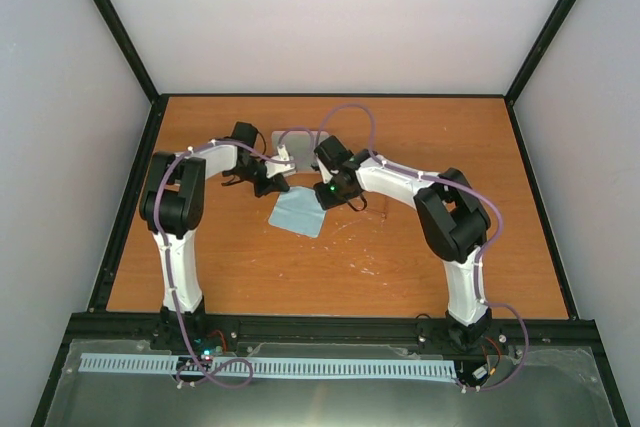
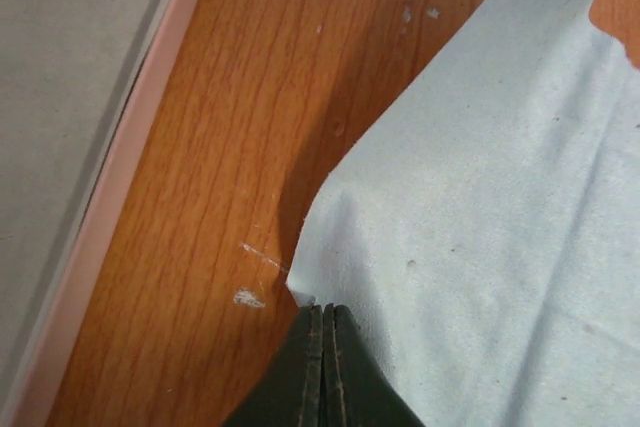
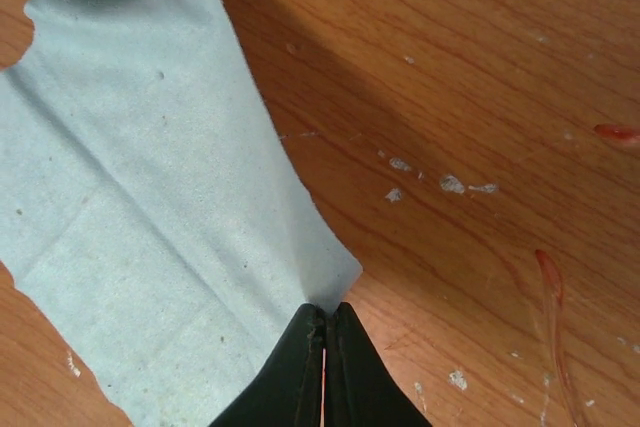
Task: Organize the sunglasses
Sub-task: Fold the glasses cleaning cloth at the center of the board.
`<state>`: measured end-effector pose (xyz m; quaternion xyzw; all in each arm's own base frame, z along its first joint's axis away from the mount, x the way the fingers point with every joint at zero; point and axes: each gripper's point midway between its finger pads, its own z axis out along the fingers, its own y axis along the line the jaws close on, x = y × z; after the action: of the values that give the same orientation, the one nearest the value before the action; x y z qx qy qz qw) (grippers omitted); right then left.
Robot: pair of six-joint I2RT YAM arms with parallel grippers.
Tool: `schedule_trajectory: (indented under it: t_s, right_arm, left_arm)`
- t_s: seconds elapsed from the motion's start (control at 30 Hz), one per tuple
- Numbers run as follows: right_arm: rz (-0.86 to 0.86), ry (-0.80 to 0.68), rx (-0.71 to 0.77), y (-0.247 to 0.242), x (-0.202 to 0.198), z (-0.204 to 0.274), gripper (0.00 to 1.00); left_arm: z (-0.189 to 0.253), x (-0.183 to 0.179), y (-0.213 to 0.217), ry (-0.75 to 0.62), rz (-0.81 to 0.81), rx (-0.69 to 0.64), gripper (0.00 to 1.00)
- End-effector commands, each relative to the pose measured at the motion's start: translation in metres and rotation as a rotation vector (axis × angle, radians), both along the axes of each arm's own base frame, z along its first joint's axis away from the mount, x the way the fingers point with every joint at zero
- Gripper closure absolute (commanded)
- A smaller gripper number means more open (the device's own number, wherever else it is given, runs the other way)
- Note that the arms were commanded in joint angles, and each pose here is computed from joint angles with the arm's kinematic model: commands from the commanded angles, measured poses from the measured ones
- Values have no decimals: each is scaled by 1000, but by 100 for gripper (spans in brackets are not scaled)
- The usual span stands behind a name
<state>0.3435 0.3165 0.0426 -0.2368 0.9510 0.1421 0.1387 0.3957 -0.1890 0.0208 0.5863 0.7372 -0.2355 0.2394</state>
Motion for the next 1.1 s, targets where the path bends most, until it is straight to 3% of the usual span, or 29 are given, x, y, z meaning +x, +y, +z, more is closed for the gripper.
schedule_trajectory:
  t_s: [0.0, 0.3, 1.07]
  right_arm:
    - [-6, -44, 53, 4, 4, 20, 97]
    - [15, -24, 78, 7, -2, 18, 97]
    - [86, 50, 138, 14, -31, 17, 97]
  left_arm:
    - [31, 0, -4, -21, 11, -51, 99]
    - [42, -1, -2, -37, 24, -75, 99]
    - [44, -46, 10, -1, 6, -91, 99]
